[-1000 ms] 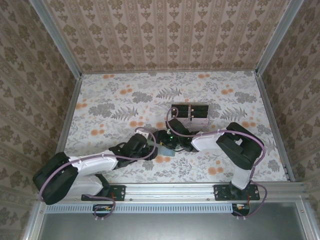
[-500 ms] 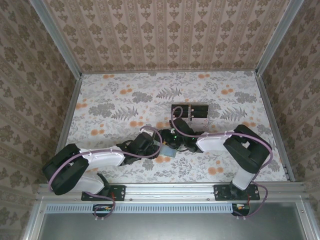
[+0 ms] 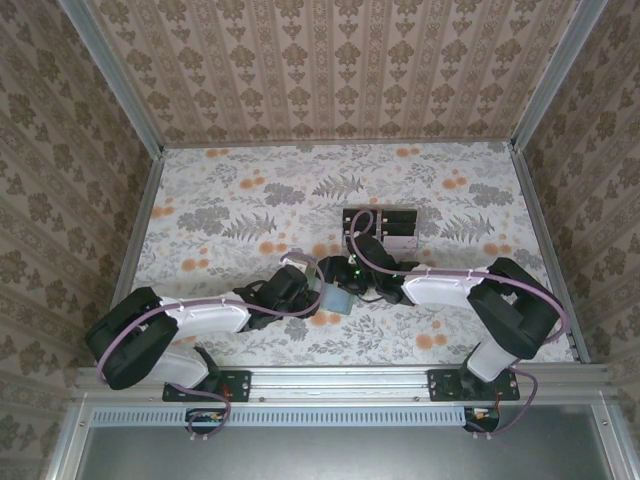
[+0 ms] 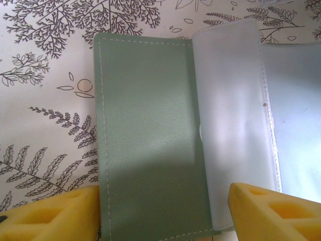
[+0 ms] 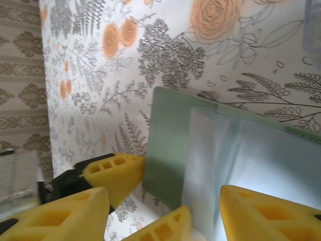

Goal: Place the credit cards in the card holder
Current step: Flip over the card slot on the card holder.

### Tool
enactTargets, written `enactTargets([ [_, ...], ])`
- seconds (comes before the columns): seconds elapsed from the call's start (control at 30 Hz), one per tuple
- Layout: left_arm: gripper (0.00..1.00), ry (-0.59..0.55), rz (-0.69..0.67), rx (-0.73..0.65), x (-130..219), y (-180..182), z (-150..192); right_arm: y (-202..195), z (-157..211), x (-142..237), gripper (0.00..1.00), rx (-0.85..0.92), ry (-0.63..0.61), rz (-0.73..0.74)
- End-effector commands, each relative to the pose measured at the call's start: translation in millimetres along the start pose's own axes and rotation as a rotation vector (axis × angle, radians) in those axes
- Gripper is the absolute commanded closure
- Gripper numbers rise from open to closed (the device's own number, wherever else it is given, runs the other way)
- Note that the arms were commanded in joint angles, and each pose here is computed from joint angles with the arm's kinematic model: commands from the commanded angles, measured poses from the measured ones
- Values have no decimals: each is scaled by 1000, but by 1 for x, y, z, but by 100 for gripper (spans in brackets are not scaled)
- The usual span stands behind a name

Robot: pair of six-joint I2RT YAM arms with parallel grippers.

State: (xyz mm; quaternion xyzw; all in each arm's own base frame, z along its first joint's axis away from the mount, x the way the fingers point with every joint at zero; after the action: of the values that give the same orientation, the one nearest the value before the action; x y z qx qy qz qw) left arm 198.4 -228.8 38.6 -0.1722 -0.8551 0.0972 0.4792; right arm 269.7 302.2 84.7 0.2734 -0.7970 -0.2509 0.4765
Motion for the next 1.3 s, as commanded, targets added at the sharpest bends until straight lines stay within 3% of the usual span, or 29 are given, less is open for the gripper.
enactTargets([
  [0.0,30,28,-19,-4,-4,7,10,-14,6,-11,39,3,35,48],
  [0.27,30,7,-3,2,5,6,6,7,4,-30,39,28,80,2],
  [0.73,24,-170,34,88,65,24,-13,58,-12,-65,39,88,158,-51],
  [0.97,22,-162,32,74,63,22,-17,54,-18,-22,39,131,83,6],
  [1.27,22,-123,11,24,41,10,-25,1,2,27,39,168,49,224],
])
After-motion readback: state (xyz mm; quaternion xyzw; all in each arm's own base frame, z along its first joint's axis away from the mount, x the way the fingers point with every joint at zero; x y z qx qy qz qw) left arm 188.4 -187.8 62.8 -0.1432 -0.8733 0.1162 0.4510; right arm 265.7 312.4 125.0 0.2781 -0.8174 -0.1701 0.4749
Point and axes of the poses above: each hand's point on the last joint's axis, 136 mm out from that joint toward the fingers, its own x axis back along the fingers, its own y axis along the line the jaws close on, z = x × y, the point moved 2 cm from there along x, back along the fingers, and after that the axes turned 14 degrees about x, right-handed, at the moved point
